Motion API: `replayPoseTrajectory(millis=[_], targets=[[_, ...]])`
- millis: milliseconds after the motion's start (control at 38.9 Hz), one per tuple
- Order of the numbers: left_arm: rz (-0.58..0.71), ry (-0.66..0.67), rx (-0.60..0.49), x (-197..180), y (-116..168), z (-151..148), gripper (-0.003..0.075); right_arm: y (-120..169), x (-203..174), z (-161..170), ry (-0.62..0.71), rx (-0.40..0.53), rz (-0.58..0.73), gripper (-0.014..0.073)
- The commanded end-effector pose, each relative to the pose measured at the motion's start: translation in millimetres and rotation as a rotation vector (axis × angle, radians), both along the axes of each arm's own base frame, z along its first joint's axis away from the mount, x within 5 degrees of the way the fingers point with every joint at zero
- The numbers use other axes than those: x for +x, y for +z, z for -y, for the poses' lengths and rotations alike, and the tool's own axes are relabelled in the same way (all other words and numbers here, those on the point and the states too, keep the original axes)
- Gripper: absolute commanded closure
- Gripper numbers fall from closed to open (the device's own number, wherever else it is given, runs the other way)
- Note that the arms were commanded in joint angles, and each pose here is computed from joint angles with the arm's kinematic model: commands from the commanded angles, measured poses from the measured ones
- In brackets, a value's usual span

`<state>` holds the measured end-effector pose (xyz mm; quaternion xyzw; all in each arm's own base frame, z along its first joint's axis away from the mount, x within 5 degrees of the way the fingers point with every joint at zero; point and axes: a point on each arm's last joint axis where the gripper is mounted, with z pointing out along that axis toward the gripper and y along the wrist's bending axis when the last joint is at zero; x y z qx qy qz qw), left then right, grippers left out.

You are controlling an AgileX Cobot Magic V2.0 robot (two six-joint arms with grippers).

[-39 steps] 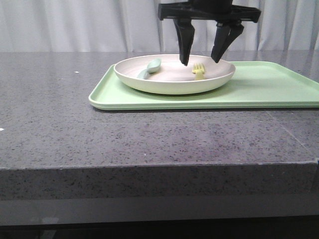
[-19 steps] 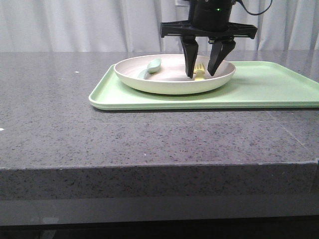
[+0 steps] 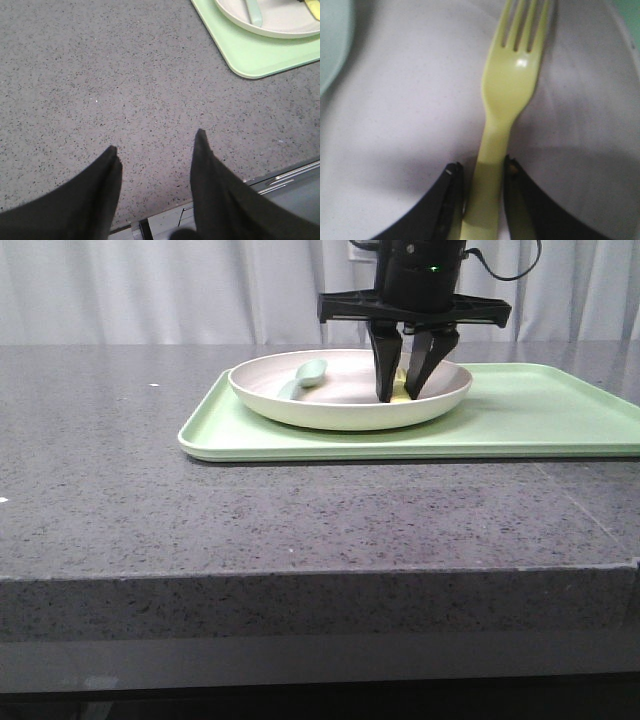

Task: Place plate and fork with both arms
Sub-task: 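Close the right gripper on the fork handle and lift it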

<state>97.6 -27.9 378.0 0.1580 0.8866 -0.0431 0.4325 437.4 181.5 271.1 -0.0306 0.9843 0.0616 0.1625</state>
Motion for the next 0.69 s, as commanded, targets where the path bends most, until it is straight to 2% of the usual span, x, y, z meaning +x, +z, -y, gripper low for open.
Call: replayPoseTrajectory(millis=[0, 334, 668], targets=[[0.081, 0.000, -0.034, 4, 12, 2, 0.0407, 33, -4, 8, -0.009, 0.007, 0.086, 0.0419], [0.081, 0.000, -0.034, 4, 12, 2, 0.0407, 33, -6, 9, -0.009, 0.000, 0.069, 0.0435], [0.081, 0.000, -0.034, 4, 12, 2, 0.0407, 44, -11, 11, -0.010, 0.007, 0.087, 0.0435]])
